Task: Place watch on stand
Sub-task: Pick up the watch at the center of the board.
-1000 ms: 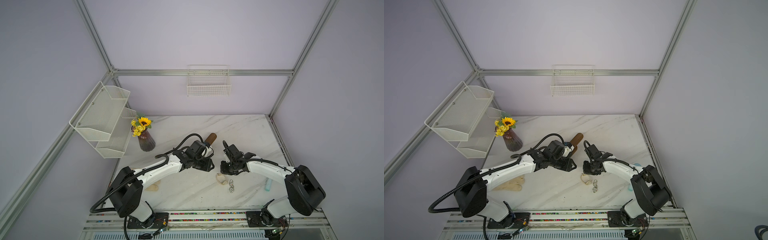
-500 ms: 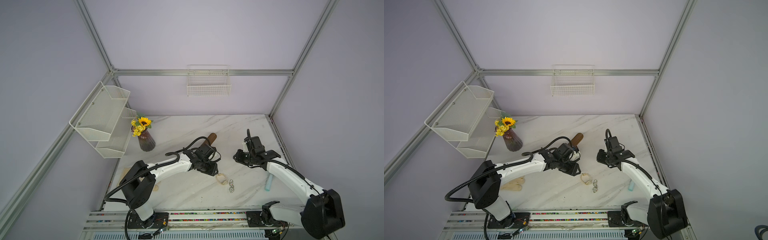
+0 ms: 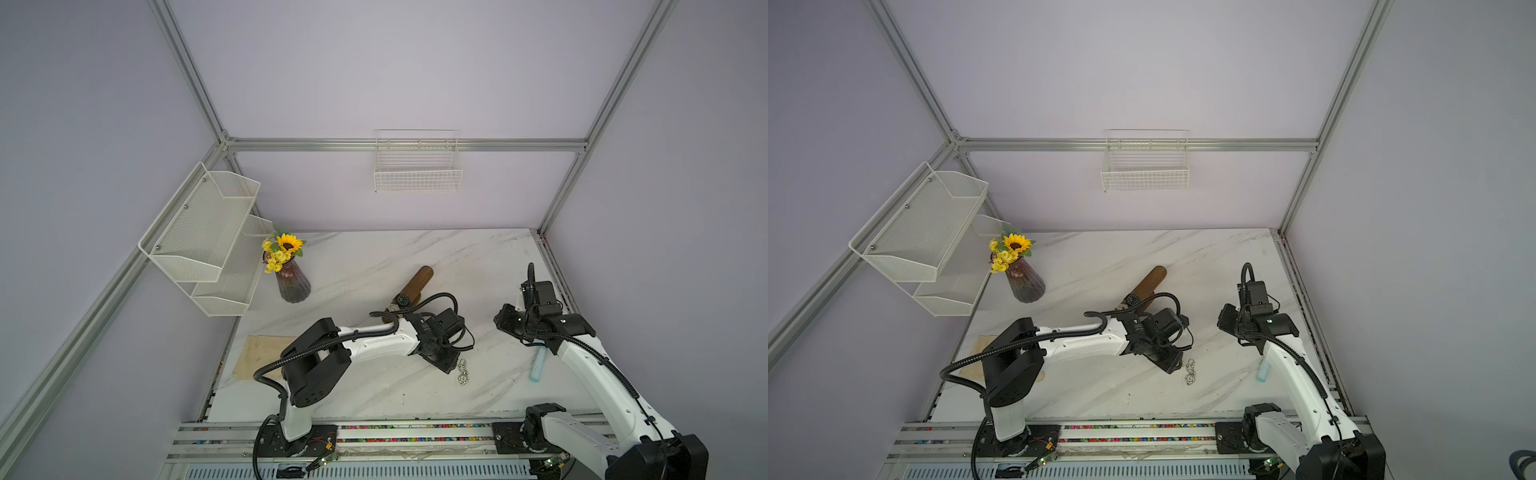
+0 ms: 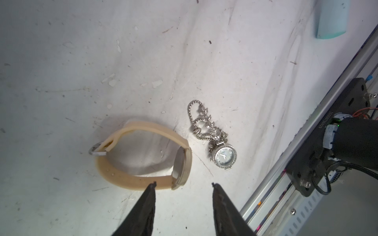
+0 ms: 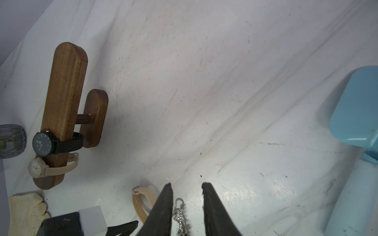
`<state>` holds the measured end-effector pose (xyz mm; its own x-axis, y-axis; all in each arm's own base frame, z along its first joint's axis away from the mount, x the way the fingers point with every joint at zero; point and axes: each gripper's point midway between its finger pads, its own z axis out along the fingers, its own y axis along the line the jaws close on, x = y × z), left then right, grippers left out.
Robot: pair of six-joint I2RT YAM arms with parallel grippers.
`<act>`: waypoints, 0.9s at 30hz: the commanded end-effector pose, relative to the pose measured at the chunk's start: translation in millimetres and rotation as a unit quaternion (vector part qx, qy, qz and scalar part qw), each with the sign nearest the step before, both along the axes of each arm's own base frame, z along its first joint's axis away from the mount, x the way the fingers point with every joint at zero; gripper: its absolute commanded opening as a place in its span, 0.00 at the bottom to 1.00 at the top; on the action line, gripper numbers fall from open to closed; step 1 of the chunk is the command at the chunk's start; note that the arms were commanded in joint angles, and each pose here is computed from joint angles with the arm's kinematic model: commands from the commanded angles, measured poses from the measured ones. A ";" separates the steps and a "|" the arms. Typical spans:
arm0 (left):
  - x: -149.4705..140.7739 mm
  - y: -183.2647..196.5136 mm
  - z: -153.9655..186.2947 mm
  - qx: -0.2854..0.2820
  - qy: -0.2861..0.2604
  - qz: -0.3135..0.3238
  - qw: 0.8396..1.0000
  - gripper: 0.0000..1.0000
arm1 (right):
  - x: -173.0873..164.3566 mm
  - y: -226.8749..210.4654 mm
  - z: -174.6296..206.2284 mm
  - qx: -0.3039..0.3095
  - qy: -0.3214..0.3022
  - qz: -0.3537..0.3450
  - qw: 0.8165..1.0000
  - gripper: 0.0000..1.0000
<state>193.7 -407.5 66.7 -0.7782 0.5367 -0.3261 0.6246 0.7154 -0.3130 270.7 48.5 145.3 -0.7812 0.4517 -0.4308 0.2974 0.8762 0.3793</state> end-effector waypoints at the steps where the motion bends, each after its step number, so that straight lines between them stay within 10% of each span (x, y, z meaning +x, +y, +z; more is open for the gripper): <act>1: 12.6 -11.6 14.5 -0.007 -0.029 -0.009 1.000 0.44 | -2.8 3.0 -5.1 0.011 0.008 0.011 1.000 0.29; 27: 18.1 -26.1 -3.3 0.014 -0.007 -0.020 1.000 0.23 | 1.2 12.3 -9.0 0.051 0.011 0.021 0.998 0.29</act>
